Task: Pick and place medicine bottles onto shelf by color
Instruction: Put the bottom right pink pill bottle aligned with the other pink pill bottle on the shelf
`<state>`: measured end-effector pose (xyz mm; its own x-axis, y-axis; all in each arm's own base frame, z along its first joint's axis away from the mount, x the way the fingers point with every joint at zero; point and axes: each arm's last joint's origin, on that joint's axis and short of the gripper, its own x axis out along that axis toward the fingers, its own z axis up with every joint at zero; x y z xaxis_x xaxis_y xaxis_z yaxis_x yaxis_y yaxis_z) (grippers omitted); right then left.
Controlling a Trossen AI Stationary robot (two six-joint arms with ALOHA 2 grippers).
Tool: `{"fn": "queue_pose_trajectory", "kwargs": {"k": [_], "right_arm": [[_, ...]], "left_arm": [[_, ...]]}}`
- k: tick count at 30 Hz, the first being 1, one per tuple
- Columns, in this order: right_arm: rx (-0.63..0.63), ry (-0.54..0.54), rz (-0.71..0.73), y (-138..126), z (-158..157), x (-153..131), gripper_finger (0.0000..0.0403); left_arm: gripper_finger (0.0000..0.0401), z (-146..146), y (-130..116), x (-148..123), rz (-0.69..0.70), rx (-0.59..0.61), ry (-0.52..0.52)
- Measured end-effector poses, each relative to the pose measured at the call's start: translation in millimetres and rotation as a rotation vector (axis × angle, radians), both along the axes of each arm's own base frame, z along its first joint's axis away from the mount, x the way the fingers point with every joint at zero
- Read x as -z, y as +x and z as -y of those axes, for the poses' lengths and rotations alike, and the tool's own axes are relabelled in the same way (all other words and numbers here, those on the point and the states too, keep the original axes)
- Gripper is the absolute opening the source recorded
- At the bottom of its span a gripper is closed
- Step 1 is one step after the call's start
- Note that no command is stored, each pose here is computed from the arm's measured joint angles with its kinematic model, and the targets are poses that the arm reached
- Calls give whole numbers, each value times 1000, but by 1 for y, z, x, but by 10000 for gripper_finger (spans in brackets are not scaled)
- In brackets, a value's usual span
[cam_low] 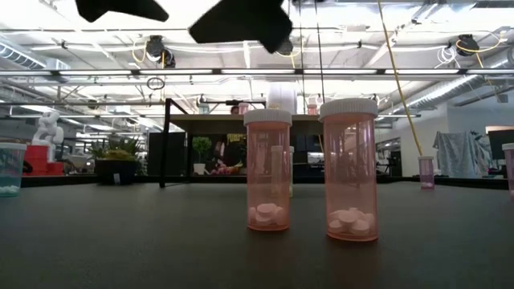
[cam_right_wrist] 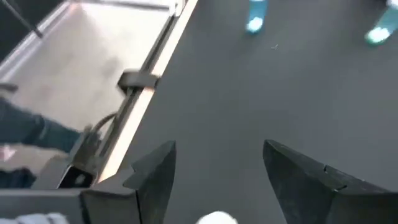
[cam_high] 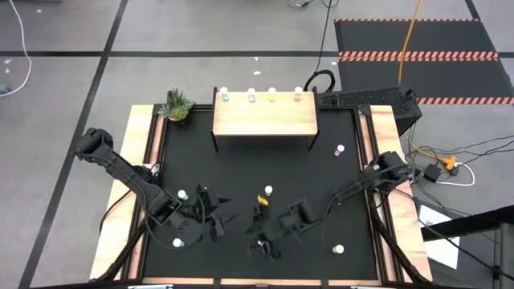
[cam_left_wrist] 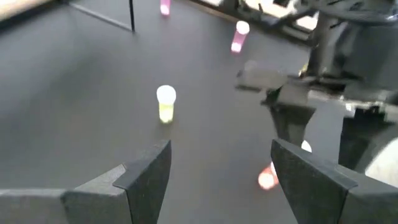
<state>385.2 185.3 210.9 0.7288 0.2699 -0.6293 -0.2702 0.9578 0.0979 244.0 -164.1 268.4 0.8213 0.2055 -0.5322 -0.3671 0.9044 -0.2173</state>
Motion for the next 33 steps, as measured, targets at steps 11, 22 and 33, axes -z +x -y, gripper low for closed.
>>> {"fn": "queue_pose_trajectory", "kwargs": {"k": [11,22,33], "right_arm": [[91,-41,-167,-20,-2,14,235],[-171,-89,-195,-56,-31,18,235],[-64,-89,-184,-57,-16,41,235]], "left_arm": [[273,0,-6,6,-77,18,-25],[273,2,-8,8,-124,66,-35],[273,2,-8,8,-125,67,-39]]}}
